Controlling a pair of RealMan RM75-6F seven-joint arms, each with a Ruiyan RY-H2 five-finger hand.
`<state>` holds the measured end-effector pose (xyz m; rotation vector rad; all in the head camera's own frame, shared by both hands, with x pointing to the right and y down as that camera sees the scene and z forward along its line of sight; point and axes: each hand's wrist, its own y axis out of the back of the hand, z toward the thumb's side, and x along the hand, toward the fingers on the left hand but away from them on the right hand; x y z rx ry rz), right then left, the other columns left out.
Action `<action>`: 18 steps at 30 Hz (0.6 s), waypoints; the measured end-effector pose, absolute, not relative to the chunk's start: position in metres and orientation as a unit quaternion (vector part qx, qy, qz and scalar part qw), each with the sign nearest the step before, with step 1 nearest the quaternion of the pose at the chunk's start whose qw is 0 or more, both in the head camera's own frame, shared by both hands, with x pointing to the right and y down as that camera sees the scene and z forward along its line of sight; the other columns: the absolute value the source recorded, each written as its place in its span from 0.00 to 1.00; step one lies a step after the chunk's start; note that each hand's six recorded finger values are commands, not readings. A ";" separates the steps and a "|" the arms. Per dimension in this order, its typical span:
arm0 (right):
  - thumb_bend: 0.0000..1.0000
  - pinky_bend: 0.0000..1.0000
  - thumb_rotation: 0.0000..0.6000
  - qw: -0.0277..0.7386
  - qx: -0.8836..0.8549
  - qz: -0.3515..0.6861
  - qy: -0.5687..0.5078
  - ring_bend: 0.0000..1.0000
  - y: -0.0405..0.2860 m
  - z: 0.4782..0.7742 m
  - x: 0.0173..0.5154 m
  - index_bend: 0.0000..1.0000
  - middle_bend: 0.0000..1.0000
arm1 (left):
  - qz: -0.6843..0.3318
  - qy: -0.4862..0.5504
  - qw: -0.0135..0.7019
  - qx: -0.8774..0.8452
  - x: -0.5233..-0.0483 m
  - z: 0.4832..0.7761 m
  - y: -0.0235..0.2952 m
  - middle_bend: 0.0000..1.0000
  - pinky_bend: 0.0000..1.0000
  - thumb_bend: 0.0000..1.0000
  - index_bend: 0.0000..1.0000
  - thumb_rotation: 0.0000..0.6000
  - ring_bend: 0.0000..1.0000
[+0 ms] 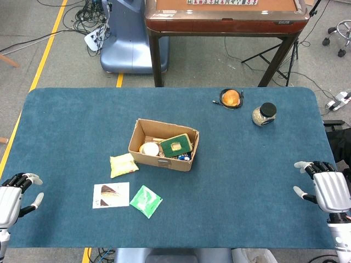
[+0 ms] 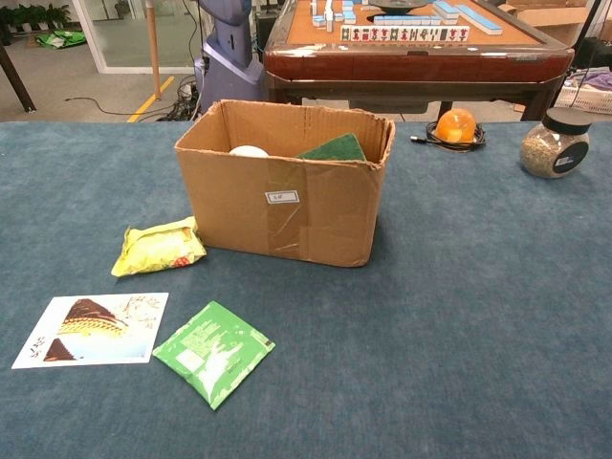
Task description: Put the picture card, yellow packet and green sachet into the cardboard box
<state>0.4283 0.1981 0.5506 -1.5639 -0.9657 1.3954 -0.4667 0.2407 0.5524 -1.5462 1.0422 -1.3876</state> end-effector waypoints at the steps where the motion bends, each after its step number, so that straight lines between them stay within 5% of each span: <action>1: 0.05 0.35 1.00 0.405 -0.621 0.552 -0.381 0.36 0.199 0.551 0.427 0.39 0.48 | -0.548 0.411 0.397 -0.611 -0.467 0.553 0.241 0.40 0.45 0.28 0.46 1.00 0.31; 18: 0.05 0.35 1.00 0.420 -0.609 0.544 -0.397 0.36 0.201 0.538 0.428 0.39 0.48 | -0.543 0.392 0.385 -0.634 -0.451 0.564 0.245 0.39 0.45 0.28 0.47 1.00 0.27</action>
